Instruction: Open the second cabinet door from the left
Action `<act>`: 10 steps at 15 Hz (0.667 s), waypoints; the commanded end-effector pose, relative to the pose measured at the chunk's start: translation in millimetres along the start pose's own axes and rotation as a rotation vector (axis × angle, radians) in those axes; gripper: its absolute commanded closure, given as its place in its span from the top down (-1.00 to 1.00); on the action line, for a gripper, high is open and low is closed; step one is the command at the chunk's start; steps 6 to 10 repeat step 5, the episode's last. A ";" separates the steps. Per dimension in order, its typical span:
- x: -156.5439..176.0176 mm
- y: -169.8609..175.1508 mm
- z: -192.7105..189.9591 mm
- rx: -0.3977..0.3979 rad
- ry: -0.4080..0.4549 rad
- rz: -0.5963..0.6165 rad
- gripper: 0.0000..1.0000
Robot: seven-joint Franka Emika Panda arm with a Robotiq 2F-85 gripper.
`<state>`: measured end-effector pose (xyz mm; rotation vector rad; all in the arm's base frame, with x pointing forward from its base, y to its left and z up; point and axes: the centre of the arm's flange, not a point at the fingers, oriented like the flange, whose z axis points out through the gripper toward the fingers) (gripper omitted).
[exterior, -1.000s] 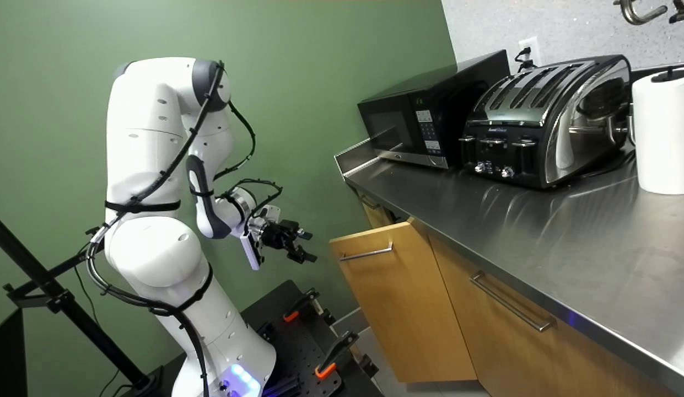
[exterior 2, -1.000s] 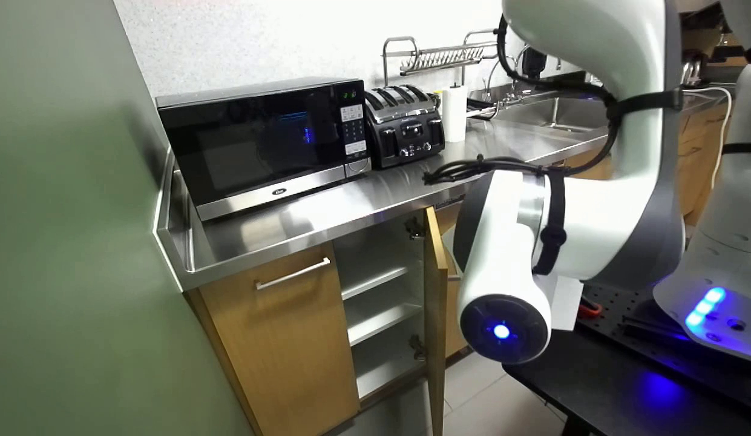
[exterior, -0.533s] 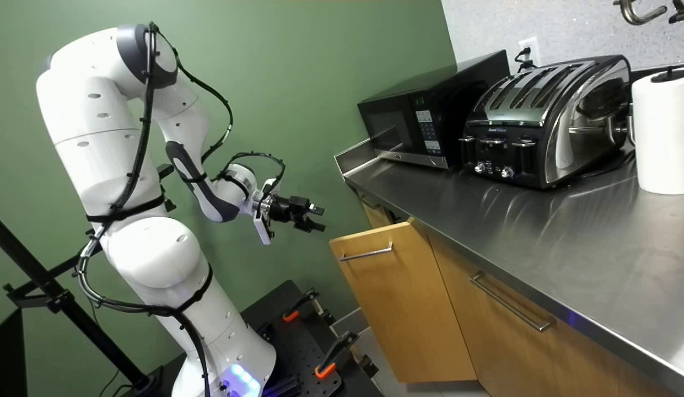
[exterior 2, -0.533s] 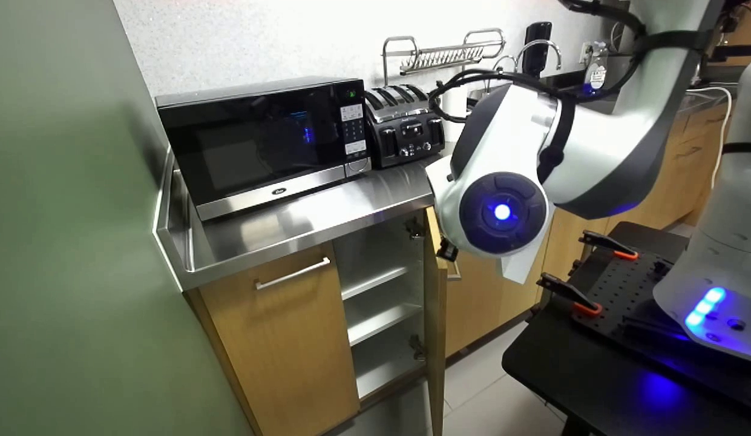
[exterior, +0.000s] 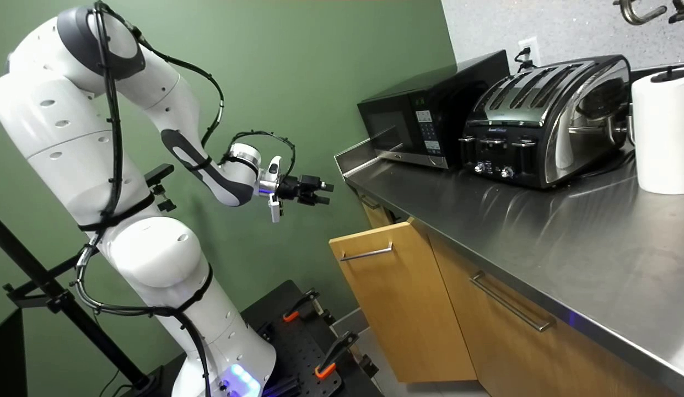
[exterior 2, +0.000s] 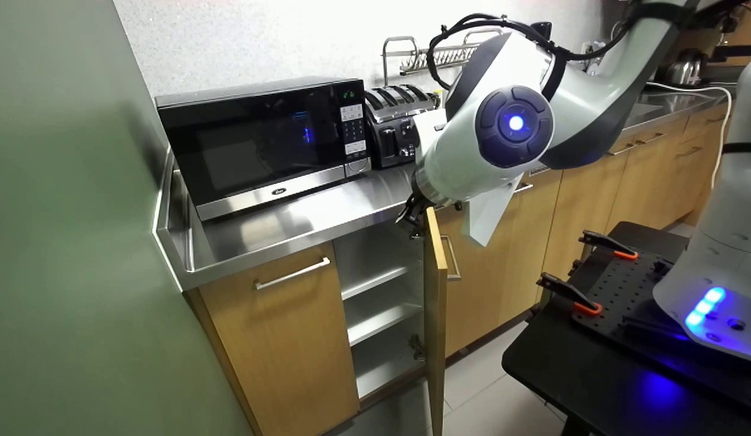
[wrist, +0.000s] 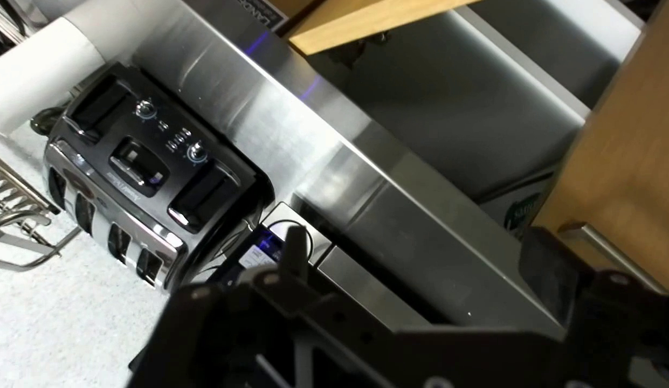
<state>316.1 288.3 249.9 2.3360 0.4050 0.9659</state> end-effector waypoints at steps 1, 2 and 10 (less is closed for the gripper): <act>1.1 1.0 0.4 0.001 0.003 0.003 1.00; 0.7 0.8 0.9 0.001 0.001 0.002 1.00; -0.7 -1.1 0.5 0.004 0.000 -0.002 1.00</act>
